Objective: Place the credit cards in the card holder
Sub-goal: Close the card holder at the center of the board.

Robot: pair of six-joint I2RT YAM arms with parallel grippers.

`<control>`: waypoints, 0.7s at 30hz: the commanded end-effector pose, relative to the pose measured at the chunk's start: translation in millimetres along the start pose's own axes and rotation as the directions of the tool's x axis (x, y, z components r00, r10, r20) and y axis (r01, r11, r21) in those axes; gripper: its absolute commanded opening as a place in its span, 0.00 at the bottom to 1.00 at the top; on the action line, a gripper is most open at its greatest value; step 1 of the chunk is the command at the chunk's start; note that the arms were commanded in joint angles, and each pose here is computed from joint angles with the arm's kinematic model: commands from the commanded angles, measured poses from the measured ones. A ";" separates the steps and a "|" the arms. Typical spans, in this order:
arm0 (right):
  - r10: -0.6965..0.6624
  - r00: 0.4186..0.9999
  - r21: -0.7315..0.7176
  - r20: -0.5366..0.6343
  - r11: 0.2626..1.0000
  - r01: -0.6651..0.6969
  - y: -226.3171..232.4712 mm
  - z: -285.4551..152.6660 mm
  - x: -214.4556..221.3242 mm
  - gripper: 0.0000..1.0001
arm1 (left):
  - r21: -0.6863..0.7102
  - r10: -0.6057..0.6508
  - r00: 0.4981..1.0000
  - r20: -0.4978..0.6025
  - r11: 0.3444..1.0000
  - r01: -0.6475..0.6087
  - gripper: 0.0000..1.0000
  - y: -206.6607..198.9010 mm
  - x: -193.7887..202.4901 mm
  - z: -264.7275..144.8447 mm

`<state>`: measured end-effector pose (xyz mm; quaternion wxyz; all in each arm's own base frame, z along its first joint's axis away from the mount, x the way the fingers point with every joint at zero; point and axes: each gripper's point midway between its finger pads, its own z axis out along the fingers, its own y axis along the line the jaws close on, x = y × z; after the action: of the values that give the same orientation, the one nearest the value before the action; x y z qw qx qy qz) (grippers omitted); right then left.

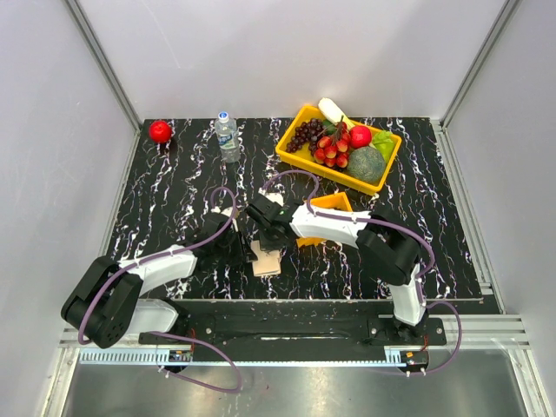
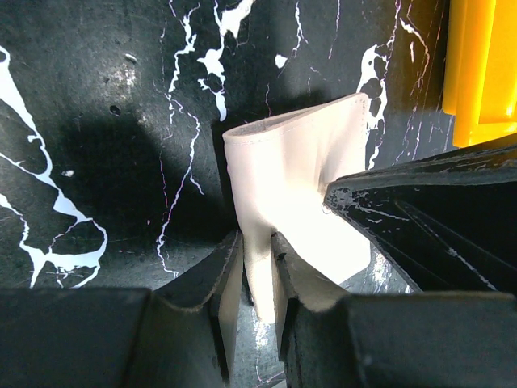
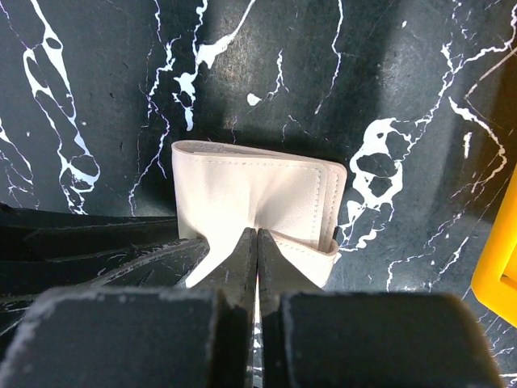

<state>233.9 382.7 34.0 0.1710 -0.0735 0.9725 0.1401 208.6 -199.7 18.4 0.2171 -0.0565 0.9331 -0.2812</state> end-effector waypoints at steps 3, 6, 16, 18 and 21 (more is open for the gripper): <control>-0.026 1.000 -0.012 0.008 1.000 0.027 10.5 -9.7 7.2 0.00 | -0.003 -0.008 0.999 0.033 1.000 0.008 0.24 -5.0 -10.5 2.1; -0.023 0.999 0.008 0.027 1.000 0.023 7.8 -10.7 8.0 0.00 | -0.006 -0.016 0.999 0.034 1.000 0.016 0.23 -4.4 -10.4 2.2; 0.013 0.987 0.107 0.159 0.994 -0.031 -3.5 -1.5 32.5 0.00 | -0.013 -0.064 0.996 0.059 0.998 0.065 0.17 -5.1 -14.8 1.1; 0.040 0.981 0.125 0.192 0.990 -0.065 -10.1 1.1 39.3 0.00 | -0.020 -0.072 0.995 0.063 0.997 0.074 0.17 -2.5 -13.5 0.7; 0.090 0.972 0.142 0.216 0.982 -0.122 -22.7 7.8 48.5 0.00 | -0.032 -0.087 0.994 0.064 0.995 0.090 0.16 3.1 -9.1 0.1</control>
<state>222.3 383.3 31.3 0.2853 -0.0263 0.9511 0.1157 209.1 -199.1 18.1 0.2099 -0.0895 0.9325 -0.2801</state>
